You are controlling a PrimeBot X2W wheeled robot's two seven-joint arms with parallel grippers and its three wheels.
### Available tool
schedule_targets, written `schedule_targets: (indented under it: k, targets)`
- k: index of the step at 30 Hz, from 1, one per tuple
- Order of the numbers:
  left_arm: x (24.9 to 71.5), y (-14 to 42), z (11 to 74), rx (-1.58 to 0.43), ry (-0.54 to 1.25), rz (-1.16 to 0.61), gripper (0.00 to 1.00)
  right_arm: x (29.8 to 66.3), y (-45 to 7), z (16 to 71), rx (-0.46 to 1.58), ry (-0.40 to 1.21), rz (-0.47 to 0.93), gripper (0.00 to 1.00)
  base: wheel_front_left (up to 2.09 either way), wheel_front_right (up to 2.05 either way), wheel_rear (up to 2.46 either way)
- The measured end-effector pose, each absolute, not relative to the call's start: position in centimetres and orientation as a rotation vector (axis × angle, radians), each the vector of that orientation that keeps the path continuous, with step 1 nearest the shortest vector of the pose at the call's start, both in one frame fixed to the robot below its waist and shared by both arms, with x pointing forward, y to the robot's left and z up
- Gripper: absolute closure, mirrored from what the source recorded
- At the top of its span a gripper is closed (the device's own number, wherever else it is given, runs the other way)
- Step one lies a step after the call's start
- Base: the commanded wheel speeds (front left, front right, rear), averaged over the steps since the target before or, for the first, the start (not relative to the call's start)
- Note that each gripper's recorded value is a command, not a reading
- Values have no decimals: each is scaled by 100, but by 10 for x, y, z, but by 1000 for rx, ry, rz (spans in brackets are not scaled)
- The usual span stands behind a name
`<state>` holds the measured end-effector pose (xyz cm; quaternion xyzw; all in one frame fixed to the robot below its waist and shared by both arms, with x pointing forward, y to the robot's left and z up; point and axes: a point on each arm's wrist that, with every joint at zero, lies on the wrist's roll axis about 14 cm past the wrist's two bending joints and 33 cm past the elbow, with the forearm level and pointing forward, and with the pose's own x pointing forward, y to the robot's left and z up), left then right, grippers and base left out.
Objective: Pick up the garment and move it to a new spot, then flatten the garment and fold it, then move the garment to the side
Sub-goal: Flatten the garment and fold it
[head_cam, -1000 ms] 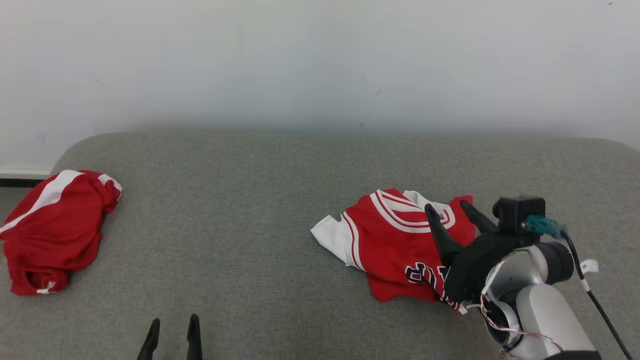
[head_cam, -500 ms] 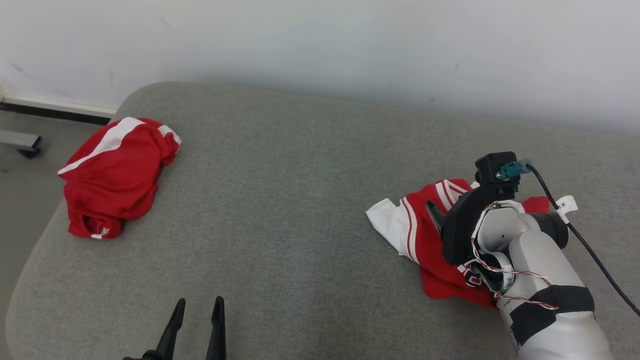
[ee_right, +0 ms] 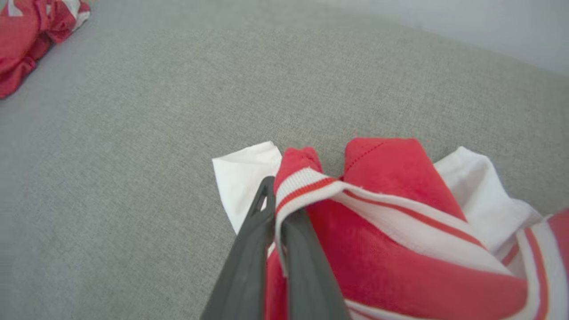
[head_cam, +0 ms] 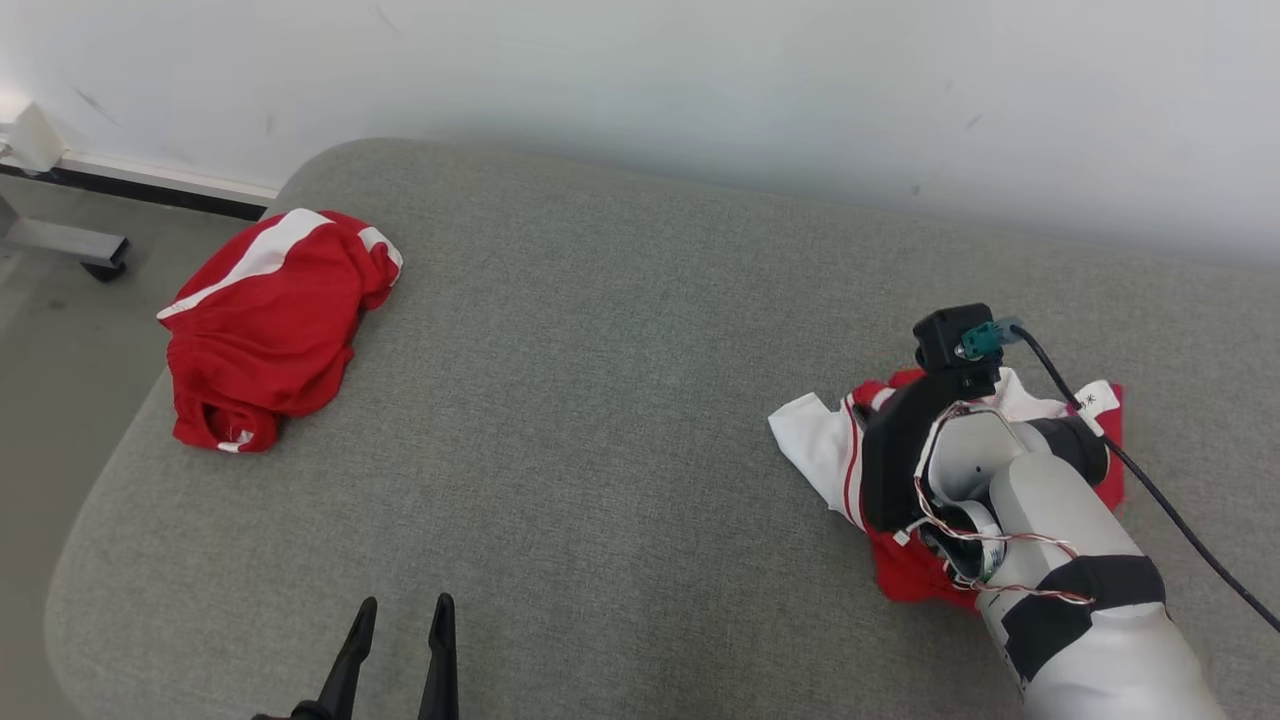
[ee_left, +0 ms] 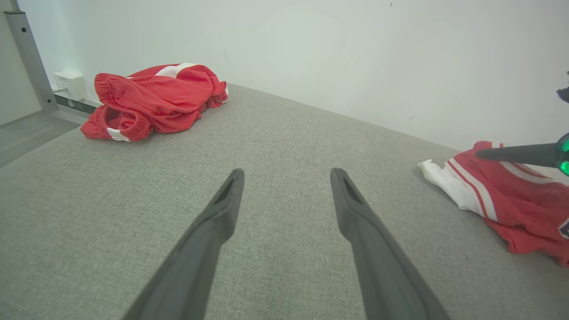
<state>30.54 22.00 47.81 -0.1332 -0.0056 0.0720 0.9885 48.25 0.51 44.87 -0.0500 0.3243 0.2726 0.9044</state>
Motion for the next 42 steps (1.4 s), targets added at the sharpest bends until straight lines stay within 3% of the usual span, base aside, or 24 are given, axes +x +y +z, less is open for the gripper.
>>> schedule_targets:
  k: [9, 16, 22, 27, 30, 34, 37, 42]
  targets:
    - [311, 219, 484, -255, -31, 129, 0, 502, 46, 575, 6, 240, 684, 100, 0, 0, 0]
    - [318, 217, 488, -245, -42, 115, 0, 484, 61, 700, 62, -129, 787, 100, 0, 0, 0]
    - [327, 207, 491, -245, -50, 76, 0, 464, 51, 786, 236, -381, 825, 100, 0, 0, 0]
    - [334, 198, 492, -247, -49, 44, 0, 467, 10, 833, 326, -589, 720, 100, 0, 0, 0]
    - [337, 193, 491, -248, -45, 31, 0, 496, -27, 803, 330, -527, 574, 100, 0, 0, 0]
    - [340, 191, 489, -249, -39, 24, 0, 534, -118, 697, 268, -291, 271, 100, 0, 0, 0]
    - [342, 190, 488, -250, -35, 21, 0, 528, -176, 619, 220, -130, 93, 100, 0, 0, 0]
    - [346, 187, 485, -250, -24, 10, 0, 485, -241, 522, 221, 83, -117, 100, 0, 0, 0]
